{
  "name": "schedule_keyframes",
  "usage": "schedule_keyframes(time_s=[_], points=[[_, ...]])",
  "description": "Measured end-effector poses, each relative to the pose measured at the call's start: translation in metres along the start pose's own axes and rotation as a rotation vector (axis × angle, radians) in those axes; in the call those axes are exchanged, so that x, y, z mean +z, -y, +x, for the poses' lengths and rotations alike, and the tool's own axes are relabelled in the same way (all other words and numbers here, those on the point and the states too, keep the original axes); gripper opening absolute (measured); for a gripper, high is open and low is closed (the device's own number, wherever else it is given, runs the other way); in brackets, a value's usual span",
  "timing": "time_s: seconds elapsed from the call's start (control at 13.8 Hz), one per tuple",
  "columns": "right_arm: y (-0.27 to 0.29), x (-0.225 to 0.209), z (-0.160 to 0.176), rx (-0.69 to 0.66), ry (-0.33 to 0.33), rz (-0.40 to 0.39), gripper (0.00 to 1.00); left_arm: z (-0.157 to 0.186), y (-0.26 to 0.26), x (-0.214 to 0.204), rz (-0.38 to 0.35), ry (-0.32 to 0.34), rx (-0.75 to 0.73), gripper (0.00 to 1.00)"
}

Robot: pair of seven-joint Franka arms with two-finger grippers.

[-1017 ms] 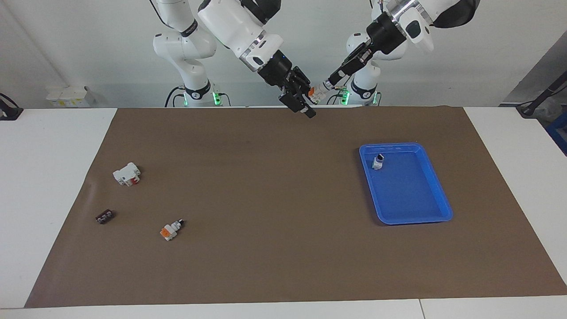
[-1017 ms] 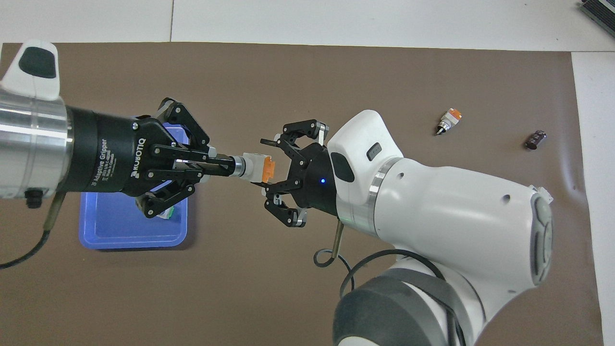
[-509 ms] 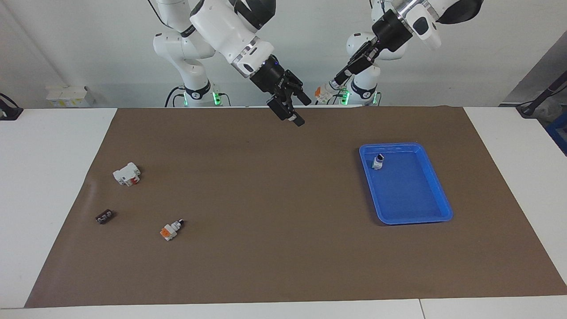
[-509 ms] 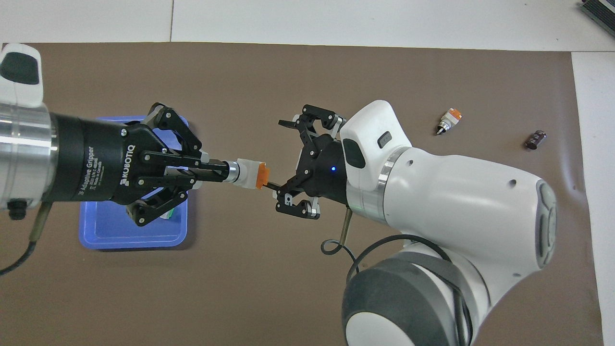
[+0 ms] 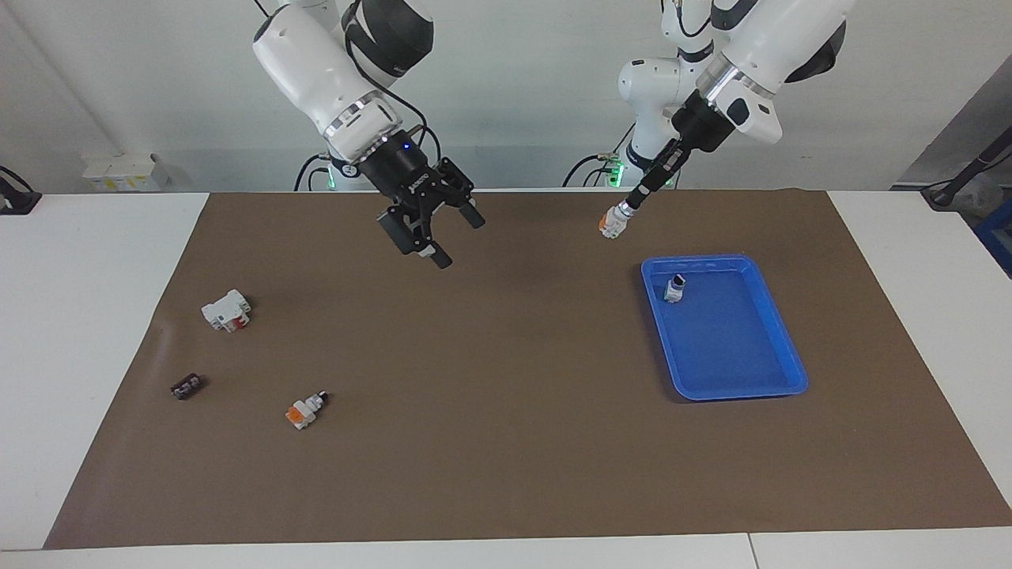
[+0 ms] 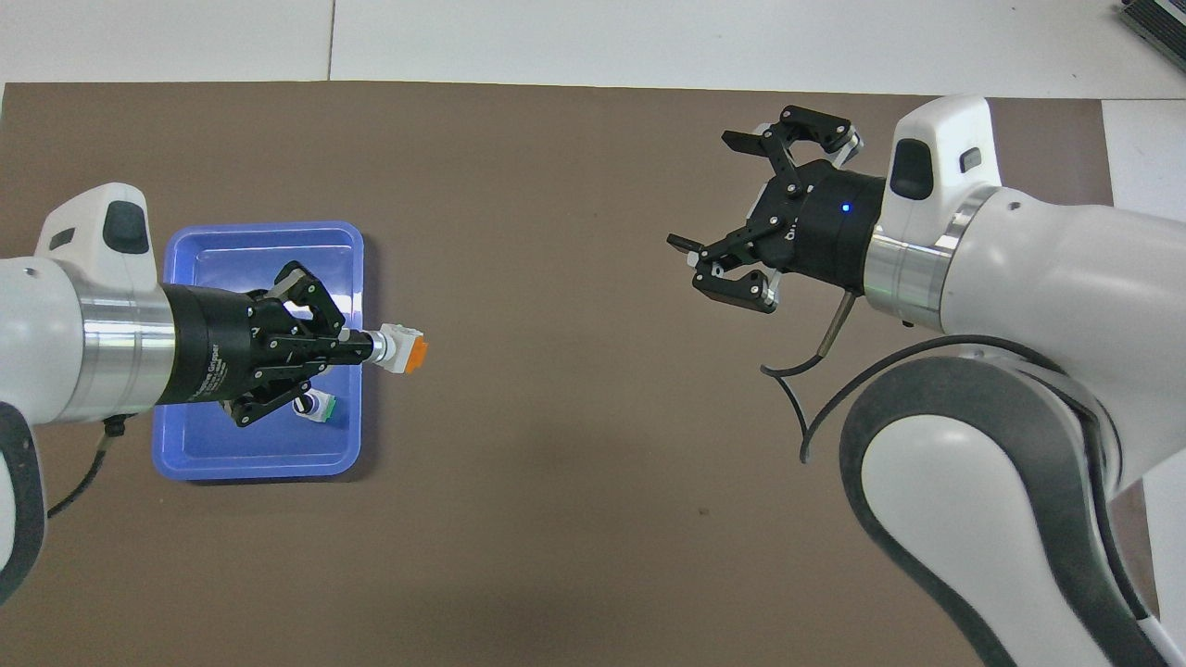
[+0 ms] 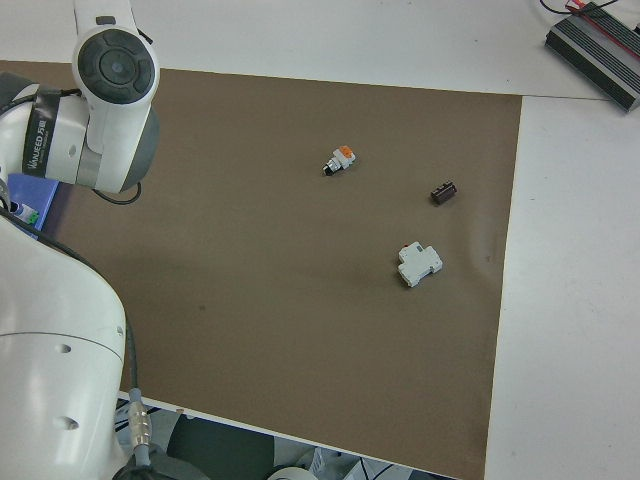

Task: Turn and place switch with both arms
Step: 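Lower the switch into the tray with the left gripper while the right gripper retracts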

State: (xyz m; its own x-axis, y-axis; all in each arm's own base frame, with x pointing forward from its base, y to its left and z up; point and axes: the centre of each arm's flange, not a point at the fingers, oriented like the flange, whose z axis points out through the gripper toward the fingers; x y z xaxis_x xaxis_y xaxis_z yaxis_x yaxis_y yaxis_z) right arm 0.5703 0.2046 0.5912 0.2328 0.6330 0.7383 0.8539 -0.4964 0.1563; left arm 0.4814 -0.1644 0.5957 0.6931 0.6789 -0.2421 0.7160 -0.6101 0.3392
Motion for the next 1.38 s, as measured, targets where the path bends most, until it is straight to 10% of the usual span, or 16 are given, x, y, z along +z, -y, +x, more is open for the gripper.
schedule_keyframes(time_s=[0.44,0.94,1.38], points=[[-0.036,-0.018,-0.035,0.100,0.091,-0.060,1.00,0.051,0.070,0.064,0.246,-0.073,0.364,0.09],[-0.048,-0.028,-0.064,0.578,0.319,-0.150,1.00,0.125,0.098,0.105,0.324,-0.167,0.515,0.09],[-0.091,-0.093,-0.121,0.893,0.506,-0.289,1.00,0.160,0.135,0.126,0.372,-0.090,0.674,0.09]])
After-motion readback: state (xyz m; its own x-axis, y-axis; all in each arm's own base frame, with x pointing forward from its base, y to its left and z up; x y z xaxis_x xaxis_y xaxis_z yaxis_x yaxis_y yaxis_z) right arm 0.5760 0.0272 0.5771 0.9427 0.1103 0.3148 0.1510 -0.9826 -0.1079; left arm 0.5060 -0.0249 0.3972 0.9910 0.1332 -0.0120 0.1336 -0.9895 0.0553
